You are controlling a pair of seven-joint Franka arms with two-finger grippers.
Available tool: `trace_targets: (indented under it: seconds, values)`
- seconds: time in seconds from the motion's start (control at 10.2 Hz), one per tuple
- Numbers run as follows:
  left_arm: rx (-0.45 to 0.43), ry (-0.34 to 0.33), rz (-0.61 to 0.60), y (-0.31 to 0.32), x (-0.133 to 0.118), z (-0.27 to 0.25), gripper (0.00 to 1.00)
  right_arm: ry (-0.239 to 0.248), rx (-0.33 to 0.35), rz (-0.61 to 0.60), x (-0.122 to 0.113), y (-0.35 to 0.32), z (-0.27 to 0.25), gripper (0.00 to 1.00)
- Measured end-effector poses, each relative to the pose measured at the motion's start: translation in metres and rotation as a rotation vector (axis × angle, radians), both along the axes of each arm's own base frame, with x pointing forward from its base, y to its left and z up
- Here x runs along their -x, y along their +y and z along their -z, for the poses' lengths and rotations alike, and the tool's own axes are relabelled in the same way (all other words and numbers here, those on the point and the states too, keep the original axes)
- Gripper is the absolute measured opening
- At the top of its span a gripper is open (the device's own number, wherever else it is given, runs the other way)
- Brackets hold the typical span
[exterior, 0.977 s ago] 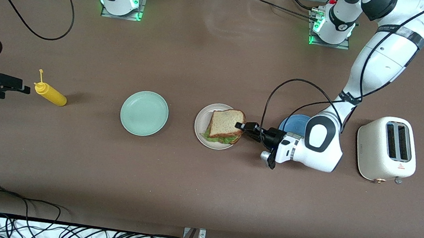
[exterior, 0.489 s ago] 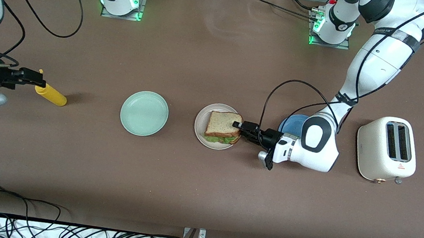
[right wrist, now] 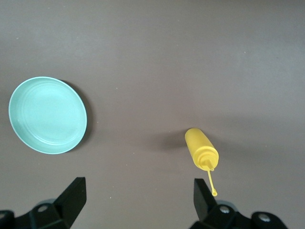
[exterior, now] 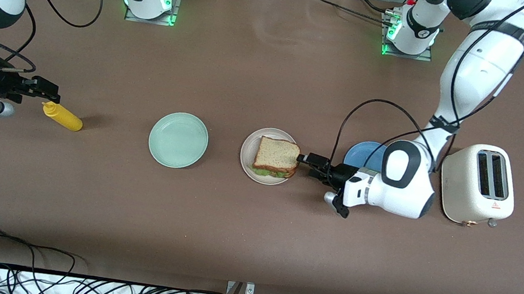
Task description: Make sandwich on beige plate with both arms
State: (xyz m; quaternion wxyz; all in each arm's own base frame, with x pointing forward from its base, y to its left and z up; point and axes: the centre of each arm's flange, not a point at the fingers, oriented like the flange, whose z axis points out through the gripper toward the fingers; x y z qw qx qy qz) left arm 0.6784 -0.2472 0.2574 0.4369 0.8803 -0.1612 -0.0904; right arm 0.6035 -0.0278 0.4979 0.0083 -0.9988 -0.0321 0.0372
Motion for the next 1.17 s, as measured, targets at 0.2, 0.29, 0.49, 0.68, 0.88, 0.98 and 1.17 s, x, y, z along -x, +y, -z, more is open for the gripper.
trace_targets:
  seconds: [0.2,0.29,0.49,0.68,0.88,0.98,1.17]
  values:
    - [-0.143,-0.039,0.028,0.017,-0.003,-0.055,1.00,0.002,0.002,0.048,0.001,-0.012,0.001,1.00]
    - [-0.230,-0.062,0.052,0.034,-0.002,-0.076,1.00,0.001,0.001,0.052,0.001,-0.014,0.001,1.00]
    - [-0.426,-0.069,0.053,0.069,0.003,-0.119,1.00,0.002,0.000,0.051,0.001,-0.011,0.001,1.00]
    - [-0.618,-0.091,0.018,0.082,0.016,-0.173,1.00,0.004,0.001,0.059,0.002,-0.011,0.001,1.00]
    - [-0.725,-0.125,-0.032,0.092,0.034,-0.232,1.00,0.004,0.002,0.069,0.002,-0.012,0.001,1.00]
    - [-0.759,-0.137,-0.072,0.108,0.044,-0.262,1.00,0.005,0.002,0.080,0.002,-0.016,0.001,1.00]
    - [-0.813,-0.167,-0.181,0.159,0.063,-0.312,1.00,0.009,-0.050,0.163,0.002,-0.029,0.005,1.00]
